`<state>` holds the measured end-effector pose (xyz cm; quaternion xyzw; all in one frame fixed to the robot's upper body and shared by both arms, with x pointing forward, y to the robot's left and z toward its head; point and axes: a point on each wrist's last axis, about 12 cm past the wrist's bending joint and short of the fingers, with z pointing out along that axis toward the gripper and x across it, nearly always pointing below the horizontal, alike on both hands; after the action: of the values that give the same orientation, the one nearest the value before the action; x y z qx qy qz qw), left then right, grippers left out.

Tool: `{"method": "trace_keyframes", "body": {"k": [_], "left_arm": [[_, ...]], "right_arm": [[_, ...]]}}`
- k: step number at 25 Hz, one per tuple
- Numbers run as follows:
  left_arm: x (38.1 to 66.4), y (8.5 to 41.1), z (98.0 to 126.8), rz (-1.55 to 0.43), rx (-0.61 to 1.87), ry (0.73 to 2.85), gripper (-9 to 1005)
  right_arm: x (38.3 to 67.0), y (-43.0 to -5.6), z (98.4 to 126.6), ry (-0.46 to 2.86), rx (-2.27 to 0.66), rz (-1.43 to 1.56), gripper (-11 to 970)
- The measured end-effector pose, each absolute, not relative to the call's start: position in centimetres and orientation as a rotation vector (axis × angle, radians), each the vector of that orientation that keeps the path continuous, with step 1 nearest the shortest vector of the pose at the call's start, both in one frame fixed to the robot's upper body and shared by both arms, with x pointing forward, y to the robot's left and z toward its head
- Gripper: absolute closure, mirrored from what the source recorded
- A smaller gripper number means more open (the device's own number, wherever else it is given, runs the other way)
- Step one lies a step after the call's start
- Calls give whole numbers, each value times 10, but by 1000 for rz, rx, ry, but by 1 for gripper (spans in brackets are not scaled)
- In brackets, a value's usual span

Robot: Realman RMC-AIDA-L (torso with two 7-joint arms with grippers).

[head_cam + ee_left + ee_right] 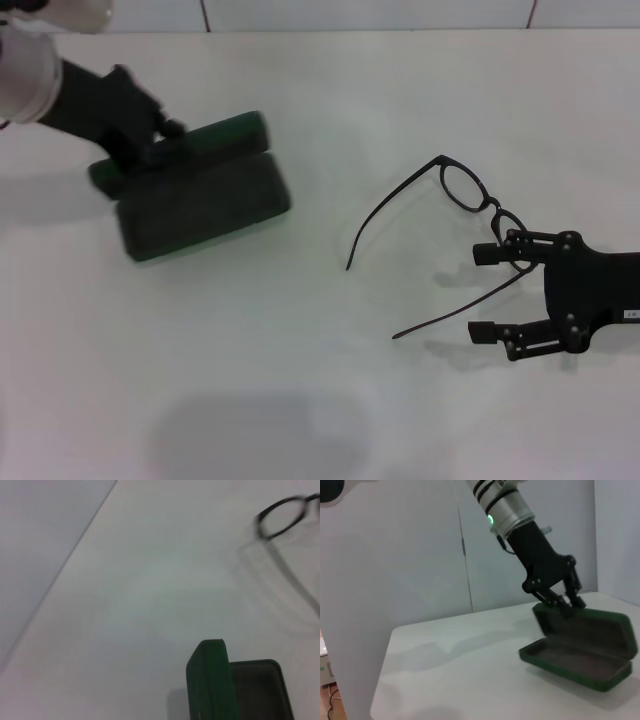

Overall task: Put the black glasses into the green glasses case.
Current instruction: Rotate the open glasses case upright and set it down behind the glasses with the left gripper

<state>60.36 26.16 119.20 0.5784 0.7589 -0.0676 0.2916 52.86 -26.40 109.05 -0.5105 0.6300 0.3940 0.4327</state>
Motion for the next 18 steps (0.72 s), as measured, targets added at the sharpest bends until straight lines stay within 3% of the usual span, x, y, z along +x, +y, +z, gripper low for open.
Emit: {"method": "trace_keyframes", "body": {"k": [6, 18], "left_arm": [[602, 240, 1188, -206, 1686, 1838, 790], [608, 223, 1170, -178, 1801, 1757, 780]], "right_arm": [[527, -265, 1090, 1569, -1272, 986, 81], [523, -268, 1087, 1578, -1263, 988, 82]]}}
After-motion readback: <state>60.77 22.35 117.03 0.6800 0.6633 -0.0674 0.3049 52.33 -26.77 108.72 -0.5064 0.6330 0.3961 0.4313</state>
